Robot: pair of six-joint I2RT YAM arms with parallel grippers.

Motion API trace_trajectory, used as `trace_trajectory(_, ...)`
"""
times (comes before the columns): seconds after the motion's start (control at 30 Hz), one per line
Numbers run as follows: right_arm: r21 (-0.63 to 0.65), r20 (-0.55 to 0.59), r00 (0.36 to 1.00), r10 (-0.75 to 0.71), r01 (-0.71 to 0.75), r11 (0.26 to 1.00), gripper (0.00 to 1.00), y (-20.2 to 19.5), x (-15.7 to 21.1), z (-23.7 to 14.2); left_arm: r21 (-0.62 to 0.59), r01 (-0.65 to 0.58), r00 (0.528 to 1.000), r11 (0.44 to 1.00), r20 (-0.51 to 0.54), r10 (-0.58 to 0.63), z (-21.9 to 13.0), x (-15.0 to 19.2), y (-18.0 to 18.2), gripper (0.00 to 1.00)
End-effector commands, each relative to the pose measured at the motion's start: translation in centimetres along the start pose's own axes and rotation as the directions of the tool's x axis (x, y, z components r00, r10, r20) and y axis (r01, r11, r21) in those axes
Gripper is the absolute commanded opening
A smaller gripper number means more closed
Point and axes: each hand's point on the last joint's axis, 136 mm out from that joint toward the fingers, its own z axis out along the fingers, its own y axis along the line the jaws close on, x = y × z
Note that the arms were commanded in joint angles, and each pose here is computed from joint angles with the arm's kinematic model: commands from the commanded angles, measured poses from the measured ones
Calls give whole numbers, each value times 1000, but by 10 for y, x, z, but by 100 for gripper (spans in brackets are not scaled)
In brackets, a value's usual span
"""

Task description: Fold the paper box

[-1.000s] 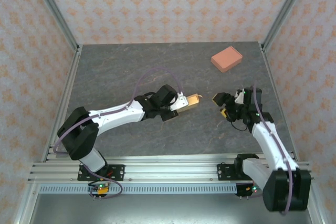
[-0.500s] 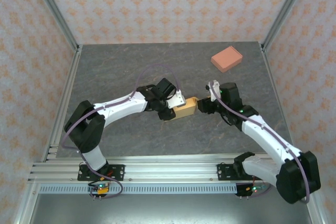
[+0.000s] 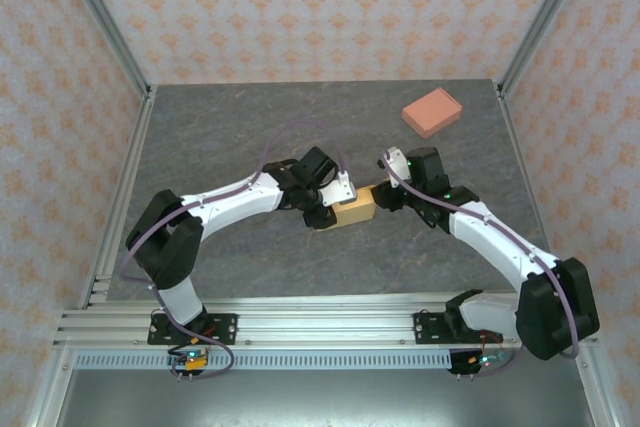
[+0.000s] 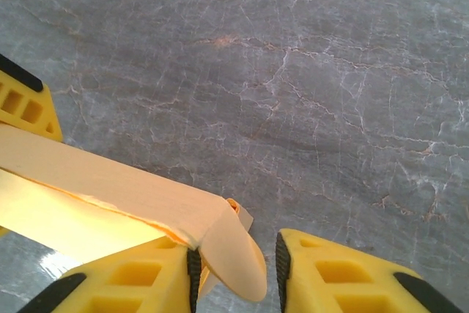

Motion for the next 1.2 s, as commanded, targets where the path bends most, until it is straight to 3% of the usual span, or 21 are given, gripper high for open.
trace_trajectory(0.0, 10, 6, 1000, -8, 8, 1000, 30, -2, -11, 4, -24, -26, 1000, 999, -5, 26, 0, -6, 6, 48)
trace_trajectory(0.27, 6, 36, 990, 134, -134, 991, 10, -2, -21, 4, -63, -33, 999, 997, 1, 33, -1, -6, 12, 48)
trace_trajectory(0.53, -19, -18, 963, 268, -268, 963, 9, 18, -19, -6, -104, -2, 999, 995, 33, 5, -1, -11, 20, 48)
trace_trajectory(0.93, 14, -80, 947, 312, -312, 950, 9, 16, -26, -11, -97, -33, 999, 995, -10, 32, 2, -5, 19, 48)
trace_trajectory(1.17, 36, -62, 947, 315, -313, 949, 4, 11, -20, -2, -84, -37, 999, 996, 17, 39, -2, -11, 16, 48)
